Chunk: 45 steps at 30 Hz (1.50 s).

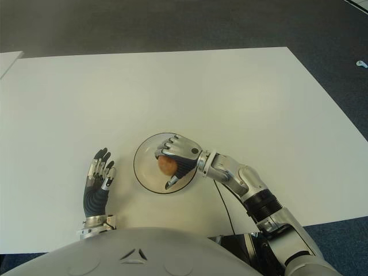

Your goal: Put the apples into the plate.

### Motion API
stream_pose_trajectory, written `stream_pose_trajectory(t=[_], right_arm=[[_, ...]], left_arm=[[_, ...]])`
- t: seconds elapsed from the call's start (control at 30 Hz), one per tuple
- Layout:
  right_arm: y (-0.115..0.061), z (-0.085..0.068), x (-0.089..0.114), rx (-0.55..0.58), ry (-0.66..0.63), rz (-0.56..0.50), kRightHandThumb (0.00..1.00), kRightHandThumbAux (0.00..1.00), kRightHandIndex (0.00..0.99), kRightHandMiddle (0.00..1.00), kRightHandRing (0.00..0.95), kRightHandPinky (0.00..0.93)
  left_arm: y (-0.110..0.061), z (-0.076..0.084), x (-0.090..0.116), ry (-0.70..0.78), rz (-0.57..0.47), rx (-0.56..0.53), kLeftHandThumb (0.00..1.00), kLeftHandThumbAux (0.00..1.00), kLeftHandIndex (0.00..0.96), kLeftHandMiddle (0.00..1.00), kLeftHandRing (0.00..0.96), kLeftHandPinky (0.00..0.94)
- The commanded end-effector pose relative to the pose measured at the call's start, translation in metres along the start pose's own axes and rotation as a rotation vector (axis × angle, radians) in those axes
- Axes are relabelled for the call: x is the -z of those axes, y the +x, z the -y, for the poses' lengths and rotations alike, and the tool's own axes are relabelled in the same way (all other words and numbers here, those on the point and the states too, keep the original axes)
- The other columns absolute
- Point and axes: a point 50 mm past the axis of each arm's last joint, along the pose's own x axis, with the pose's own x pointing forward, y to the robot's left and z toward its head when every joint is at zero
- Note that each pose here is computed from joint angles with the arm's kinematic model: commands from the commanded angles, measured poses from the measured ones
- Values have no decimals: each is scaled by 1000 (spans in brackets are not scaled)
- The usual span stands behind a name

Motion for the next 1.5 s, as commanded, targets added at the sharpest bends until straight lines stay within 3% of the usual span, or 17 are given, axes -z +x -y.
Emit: stream_pose_trajectory(t=[0.03,0.1,0.17,0.27,0.33,0.4,0.7,1.13,1.5], right_arm=[[4,-2,2,14,-25,13,659,716,661,848,844,820],[5,-2,2,23,-38,17,682,713,553,788,768,710],[5,-1,2,29,-52,20,461,581,445,581,541,486],[2,4,1,26,-68,28,287,493,195,241,208,195],[1,7,0,19,-73,32,211,456,93,109,85,80],[2,9,-1,2,-80,36,162,423,47,56,43,40],[2,12,-2,-35,-97,54,52,322,1,1,1,1],[-1,17,-4,-32,10,31,72,276,0,0,0,0],[-6,21,-2,109,274,-113,101,270,0,0,0,0]], left_arm=[[-10,3,7,-25,-67,-30,107,517,40,26,0,44],[-10,3,7,-23,-69,-31,107,514,41,27,3,48],[-10,3,7,-18,-69,-32,108,506,44,30,7,52],[-10,3,7,-12,-68,-32,110,501,47,35,14,63],[-9,3,8,-8,-69,-30,111,501,48,37,18,68],[-9,4,8,-2,-69,-26,108,505,45,38,20,68],[-8,5,9,22,-60,-10,91,519,21,24,7,52],[-10,5,12,37,-63,-29,75,526,20,31,10,53],[-9,9,13,-5,-60,-38,79,499,32,38,12,51]])
